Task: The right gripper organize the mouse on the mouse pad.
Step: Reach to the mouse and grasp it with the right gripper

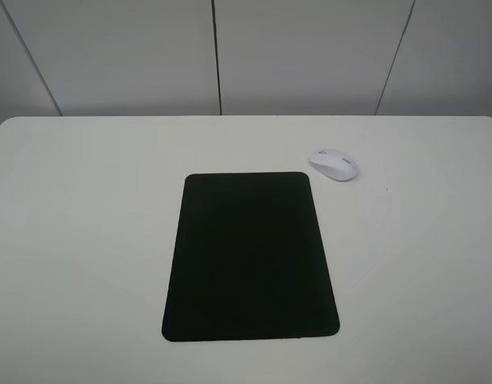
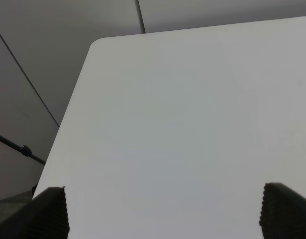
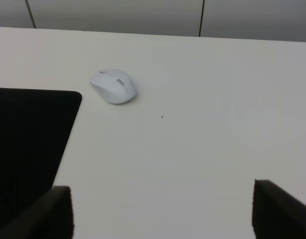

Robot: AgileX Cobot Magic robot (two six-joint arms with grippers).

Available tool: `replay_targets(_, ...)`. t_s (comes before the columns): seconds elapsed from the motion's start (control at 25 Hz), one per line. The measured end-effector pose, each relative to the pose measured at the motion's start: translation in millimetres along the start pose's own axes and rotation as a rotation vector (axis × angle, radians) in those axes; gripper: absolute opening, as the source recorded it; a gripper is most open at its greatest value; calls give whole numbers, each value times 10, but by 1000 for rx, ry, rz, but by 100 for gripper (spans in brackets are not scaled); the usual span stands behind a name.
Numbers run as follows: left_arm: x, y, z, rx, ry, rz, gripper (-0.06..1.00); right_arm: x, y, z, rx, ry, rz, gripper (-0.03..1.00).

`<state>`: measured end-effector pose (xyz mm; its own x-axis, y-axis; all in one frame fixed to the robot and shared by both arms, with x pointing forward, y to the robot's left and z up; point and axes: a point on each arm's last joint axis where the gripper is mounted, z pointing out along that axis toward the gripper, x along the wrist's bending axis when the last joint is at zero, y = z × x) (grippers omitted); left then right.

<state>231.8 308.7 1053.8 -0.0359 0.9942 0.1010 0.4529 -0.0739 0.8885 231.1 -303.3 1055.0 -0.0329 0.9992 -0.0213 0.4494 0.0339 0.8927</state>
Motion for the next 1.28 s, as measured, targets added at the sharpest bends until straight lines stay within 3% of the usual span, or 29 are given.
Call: replay_targets(1.28,0,0,0,0,0,0,79,0,0,0,0,0,0,72)
